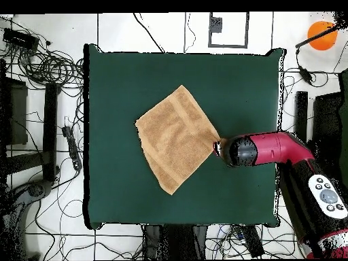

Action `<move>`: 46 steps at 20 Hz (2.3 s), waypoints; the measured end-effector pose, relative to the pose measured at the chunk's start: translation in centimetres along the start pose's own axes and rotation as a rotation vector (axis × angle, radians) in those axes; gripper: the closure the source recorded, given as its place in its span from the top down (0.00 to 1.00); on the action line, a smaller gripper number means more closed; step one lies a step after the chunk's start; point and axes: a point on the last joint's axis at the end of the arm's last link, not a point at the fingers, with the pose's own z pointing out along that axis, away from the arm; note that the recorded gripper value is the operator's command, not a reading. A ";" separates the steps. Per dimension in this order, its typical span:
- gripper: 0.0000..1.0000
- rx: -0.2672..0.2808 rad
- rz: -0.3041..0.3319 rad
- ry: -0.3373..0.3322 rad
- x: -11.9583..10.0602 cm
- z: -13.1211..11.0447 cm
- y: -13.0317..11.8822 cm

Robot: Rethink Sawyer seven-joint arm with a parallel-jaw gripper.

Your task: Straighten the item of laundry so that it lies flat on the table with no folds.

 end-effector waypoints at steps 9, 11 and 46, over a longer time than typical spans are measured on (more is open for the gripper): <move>1.00 0.007 -0.009 0.002 -0.2 -0.1 0.3; 1.00 0.008 -0.012 0.001 -0.3 -0.2 0.4; 1.00 0.052 -0.083 -0.031 -4.8 -1.3 3.4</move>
